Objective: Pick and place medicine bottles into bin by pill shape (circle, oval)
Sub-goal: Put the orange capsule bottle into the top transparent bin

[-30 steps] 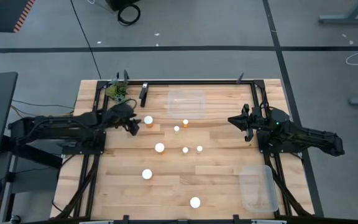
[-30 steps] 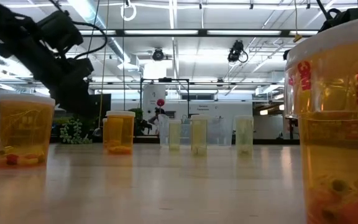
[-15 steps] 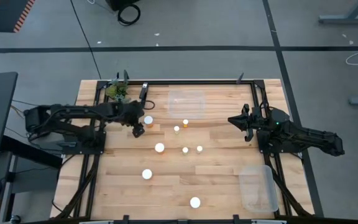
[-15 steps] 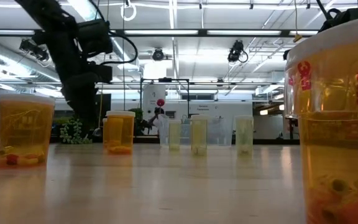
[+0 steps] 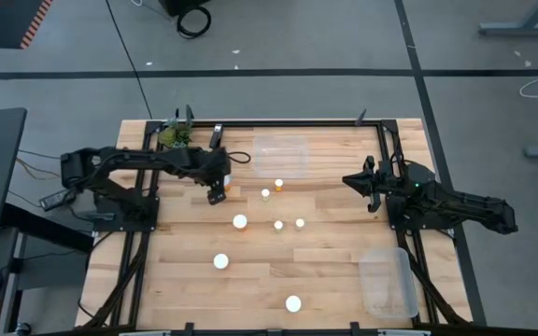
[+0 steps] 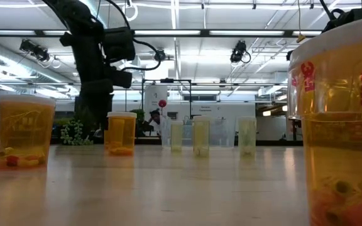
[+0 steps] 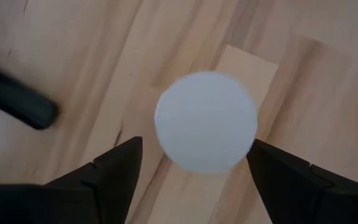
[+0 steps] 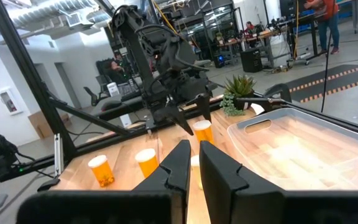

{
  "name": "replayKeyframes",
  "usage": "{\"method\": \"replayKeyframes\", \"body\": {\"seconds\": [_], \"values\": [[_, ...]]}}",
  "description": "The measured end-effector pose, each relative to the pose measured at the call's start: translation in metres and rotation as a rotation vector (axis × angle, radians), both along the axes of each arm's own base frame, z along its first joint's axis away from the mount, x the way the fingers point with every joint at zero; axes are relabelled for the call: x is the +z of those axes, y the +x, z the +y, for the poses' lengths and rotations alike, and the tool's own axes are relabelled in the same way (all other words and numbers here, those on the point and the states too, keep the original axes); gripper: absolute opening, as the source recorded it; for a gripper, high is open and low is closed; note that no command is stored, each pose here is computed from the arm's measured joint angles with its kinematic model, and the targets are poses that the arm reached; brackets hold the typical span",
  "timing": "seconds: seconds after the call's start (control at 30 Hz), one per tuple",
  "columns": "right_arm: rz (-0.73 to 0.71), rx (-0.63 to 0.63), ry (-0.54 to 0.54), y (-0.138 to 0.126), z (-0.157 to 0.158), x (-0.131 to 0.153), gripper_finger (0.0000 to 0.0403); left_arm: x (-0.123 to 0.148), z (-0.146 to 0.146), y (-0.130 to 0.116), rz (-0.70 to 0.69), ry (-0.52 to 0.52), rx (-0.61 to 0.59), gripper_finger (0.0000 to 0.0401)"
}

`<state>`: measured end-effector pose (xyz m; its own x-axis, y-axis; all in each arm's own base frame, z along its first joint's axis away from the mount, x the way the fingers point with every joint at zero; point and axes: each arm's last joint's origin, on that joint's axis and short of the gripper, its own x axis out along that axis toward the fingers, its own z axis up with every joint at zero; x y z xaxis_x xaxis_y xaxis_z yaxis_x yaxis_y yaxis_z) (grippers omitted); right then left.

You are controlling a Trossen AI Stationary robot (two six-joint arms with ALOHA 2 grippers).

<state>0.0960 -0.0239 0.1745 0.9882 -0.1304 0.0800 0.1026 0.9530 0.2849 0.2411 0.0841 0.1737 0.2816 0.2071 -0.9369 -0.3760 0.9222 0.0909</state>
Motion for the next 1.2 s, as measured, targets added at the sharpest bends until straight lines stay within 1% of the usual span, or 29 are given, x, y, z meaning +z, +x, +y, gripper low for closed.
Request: {"method": "replayKeyframes", "body": {"seconds": [0.13,0.4,0.87,1.2], "values": [[0.000,0.000,0.000,0.000,0.000,0.000,0.0041,-0.005,0.002,0.005,0.005,0.012,-0.038,0.0296],[0.008,0.000,0.003,0.000,0.000,-0.001,0.0041,-0.006,0.003,0.009,-0.021,0.024,-0.042,0.0275],[0.011,0.000,0.003,0.000,0.000,-0.001,0.0041,-0.005,0.004,0.013,-0.062,0.040,-0.046,0.0213],[0.011,0.000,0.003,0.000,0.000,-0.001,0.0041,-0.005,0.004,0.013,-0.065,0.042,-0.049,0.0214]]}}
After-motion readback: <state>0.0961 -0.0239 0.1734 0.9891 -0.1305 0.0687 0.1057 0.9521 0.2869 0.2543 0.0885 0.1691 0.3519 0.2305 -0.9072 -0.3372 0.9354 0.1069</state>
